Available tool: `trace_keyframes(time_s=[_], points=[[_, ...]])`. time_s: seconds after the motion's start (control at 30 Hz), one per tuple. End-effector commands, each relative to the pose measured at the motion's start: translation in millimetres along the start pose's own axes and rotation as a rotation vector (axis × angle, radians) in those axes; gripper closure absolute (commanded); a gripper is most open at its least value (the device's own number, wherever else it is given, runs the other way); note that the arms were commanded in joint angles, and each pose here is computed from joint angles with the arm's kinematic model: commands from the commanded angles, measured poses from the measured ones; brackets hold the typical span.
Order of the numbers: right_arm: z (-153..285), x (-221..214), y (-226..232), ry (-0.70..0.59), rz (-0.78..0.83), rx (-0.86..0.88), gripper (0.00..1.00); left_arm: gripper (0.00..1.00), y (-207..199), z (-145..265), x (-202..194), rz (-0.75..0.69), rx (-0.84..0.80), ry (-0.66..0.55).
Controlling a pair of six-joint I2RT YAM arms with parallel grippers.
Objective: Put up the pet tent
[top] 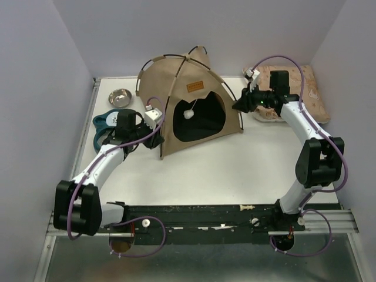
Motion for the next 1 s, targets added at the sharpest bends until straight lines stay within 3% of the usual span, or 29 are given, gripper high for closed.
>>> trace_keyframes(time_s=[0.0,0.1,0.23,0.33,0.43,0.63,0.83,0.97], points=[[8.1,3.4,14.9,-0.013,-0.038,0.011,0.61,0.69,60.9,-16.8,43.9,-0.053,0.223,-0.059],[10.9,12.9,10.2,-0.029,-0.044,-0.026,0.47,0.69,95.4,-29.7,60.7,-0.056,0.325,-0.071],[37.2,41.0,-6.3,-0.055,-0.031,-0.121,0.26,0.51,116.9,-41.1,82.2,0.005,0.344,-0.036],[81.3,43.0,-28.5,-0.039,0.011,-0.205,0.00,0.39,107.0,-23.9,94.8,0.012,0.280,-0.074],[123.0,25.4,-63.9,0.043,0.056,-0.330,0.00,0.01,85.7,7.7,106.9,0.002,0.197,-0.160],[143.2,-37.1,-116.4,0.327,0.186,-0.496,0.00,0.01,44.8,58.4,135.1,-0.036,0.116,-0.229],[119.0,-75.7,-153.8,0.465,0.148,-0.443,0.00,0.01,15.9,82.7,150.0,-0.014,0.054,-0.249],[102.8,-112.2,-169.6,0.592,0.231,-0.433,0.00,0.01,8.0,88.0,145.0,-0.004,0.060,-0.260]])
Point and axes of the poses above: each gripper's point midway between its finger pads, its own z axis back along the fingers, its own y axis along the line the jaws close on, x = y × z, the point moved 3 cm from there along z, back along the fingers, and after that the axes turned 5 degrees about -z, right-handed, at the moved point
